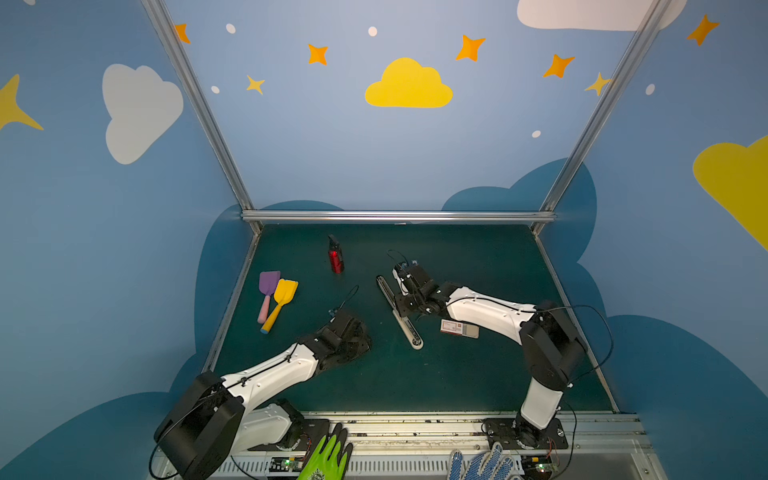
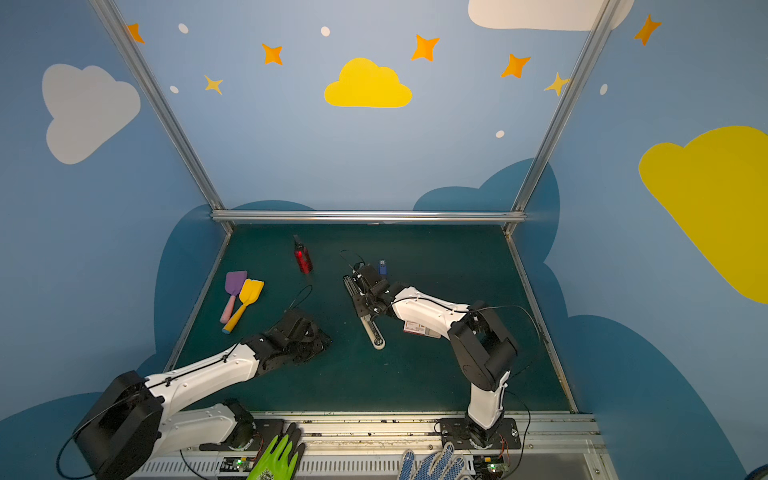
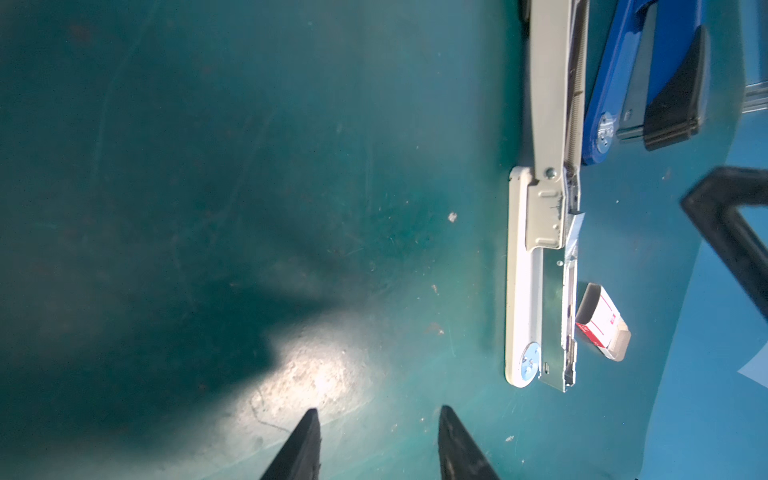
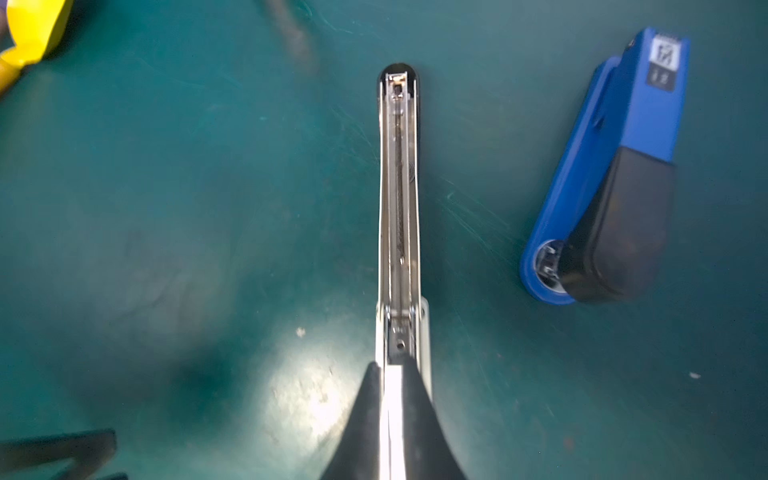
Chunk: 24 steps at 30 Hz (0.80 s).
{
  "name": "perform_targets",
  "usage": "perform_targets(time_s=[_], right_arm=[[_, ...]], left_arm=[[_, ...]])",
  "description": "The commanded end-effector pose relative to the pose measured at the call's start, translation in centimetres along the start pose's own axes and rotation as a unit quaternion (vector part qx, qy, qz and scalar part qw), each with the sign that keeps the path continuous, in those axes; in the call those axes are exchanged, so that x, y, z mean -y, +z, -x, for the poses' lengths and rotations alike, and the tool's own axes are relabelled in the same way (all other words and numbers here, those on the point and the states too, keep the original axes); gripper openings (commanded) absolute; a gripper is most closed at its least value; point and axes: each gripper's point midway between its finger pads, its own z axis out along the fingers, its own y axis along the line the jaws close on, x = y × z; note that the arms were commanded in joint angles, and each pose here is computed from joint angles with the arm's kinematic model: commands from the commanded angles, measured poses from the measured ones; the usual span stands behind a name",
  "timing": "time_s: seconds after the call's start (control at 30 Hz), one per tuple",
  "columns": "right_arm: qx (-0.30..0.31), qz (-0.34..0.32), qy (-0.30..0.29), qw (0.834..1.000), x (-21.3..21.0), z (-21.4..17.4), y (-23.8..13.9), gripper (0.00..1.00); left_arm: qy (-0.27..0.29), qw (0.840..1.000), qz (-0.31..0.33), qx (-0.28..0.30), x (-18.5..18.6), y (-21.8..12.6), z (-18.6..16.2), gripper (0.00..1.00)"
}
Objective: Load the staples into the stapler
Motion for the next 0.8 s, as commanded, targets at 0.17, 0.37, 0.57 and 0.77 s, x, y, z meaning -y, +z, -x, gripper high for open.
perform_targets(time_s=[0.17, 0.37, 0.57, 0.77], right_arm=[[-0.072, 0.006, 0.003, 0.997, 0.3, -2.3, 1.8, 0.05], [-0.073, 0.009, 0.005, 0.997, 0.3, -2.0, 2.1, 0.05], [-0.077, 0.012, 0.004, 0.997, 0.2, -2.1, 2.3, 0.05], [-0.082, 0.010, 0.005, 0.997, 0.3, -2.8, 2.4, 0.05]], left_arm=[[0.002, 1.000, -0.005, -0.001, -0.4, -0.1, -0.2, 0.47], [0.027, 0.998, -0.056, -0.007, 1.8, -0.5, -0.3, 0.49], [0.023, 0.999, -0.039, -0.008, 1.0, -0.3, -0.4, 0.49], [0.018, 0.999, -0.036, -0.004, 0.7, -0.4, -0.4, 0.49]])
